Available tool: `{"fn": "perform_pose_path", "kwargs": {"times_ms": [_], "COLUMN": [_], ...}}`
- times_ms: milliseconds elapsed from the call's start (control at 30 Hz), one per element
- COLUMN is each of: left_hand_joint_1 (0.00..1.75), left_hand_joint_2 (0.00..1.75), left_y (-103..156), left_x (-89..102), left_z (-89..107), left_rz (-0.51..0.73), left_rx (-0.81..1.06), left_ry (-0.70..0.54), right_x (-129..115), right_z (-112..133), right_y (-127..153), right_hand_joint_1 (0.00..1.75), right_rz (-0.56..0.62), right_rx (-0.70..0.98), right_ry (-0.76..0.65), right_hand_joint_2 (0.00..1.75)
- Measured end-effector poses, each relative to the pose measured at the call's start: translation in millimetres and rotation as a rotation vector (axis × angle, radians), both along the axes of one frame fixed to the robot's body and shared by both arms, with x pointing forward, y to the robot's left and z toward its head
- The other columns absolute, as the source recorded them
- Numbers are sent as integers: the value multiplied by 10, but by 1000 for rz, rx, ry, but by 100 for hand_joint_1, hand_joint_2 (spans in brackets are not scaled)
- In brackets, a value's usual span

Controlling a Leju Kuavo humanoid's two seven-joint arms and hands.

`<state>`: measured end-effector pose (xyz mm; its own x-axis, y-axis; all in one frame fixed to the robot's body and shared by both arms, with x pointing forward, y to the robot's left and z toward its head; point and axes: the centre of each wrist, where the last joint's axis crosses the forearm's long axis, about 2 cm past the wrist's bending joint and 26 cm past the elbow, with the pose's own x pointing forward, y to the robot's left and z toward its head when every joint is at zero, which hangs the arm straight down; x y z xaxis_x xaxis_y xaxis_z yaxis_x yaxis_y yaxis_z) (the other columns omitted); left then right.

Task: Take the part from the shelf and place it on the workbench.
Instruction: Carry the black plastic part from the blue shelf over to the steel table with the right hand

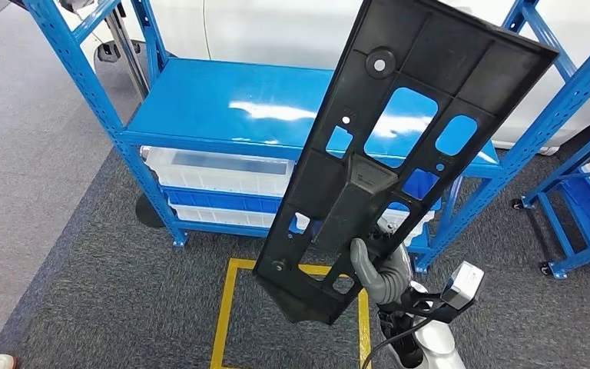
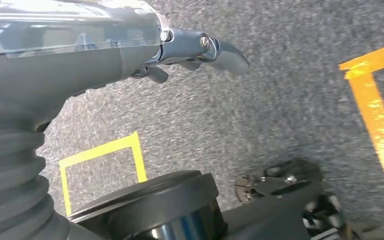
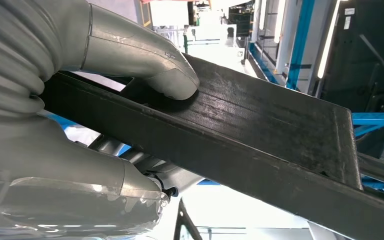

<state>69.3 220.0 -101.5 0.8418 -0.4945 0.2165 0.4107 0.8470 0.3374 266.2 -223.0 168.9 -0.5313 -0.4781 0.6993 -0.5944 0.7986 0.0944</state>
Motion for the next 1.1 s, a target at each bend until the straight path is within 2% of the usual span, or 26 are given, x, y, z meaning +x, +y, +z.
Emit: {"fn": "perform_pose_path", "kwargs": {"times_ms": [567,767,1100], "left_hand_joint_1": [0,0,0], "left_hand_joint_2": [175,175,175], "left_y": [11,23,-10], "left_x": [77,-18,-43], "left_z": [15,-3,-3], "left_rz": [-19,-24,-35], "left_rx": [22,27,24], "left_ry": [-52,-33,-30], "right_x": [18,21,22], "right_z": [-27,-42,-80], "right_y": [-11,-12,-44], "right_hand_joint_1": [175,175,175], "right_rz": [16,30,33], "right_rx": [-11,-9,12], "right_ry": [20,34,52], "right_hand_joint_2": [175,175,175]}}
